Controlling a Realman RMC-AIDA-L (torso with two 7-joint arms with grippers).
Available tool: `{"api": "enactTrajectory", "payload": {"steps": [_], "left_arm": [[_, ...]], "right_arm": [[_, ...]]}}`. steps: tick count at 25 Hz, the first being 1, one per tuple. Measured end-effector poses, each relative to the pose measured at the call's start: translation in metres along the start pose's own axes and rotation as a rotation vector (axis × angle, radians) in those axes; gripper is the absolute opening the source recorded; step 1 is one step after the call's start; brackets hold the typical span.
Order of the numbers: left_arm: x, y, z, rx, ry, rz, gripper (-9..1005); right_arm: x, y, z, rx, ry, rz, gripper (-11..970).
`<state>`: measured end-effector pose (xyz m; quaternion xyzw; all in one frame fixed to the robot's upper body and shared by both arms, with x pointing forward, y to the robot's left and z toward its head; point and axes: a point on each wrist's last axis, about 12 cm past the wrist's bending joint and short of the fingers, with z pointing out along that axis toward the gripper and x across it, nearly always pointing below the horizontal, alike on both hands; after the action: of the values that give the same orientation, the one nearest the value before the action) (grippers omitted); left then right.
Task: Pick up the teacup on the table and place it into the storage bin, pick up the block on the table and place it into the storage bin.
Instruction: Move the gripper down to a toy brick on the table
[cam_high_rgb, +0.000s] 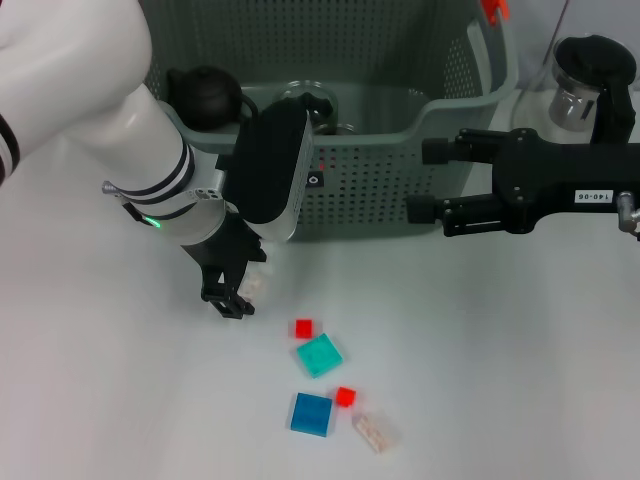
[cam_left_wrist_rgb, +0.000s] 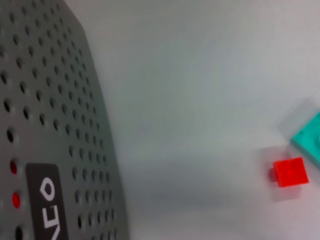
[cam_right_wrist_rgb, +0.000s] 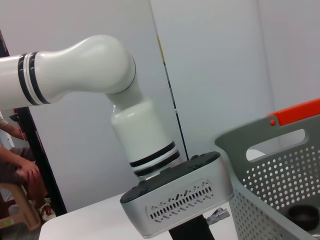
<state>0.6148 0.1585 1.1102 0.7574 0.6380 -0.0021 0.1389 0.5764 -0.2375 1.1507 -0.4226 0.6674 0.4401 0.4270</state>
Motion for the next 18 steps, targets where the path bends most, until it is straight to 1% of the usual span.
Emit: {"api": "enactTrajectory", "payload": {"steps": [3, 18], "left_arm": [[-0.0004, 0.0002, 0.0002, 0.004, 0.001, 0.002, 684], [-0.0016, 0.0002, 0.0027, 0.023, 0.003, 0.007, 691]], "right_arm": [[-0.0003, 0.0001, 0.0006, -0.001, -0.001, -0.001, 941], [0.0003, -0.0006, 0.0008, 0.005, -0.001, 0.002, 942]]}}
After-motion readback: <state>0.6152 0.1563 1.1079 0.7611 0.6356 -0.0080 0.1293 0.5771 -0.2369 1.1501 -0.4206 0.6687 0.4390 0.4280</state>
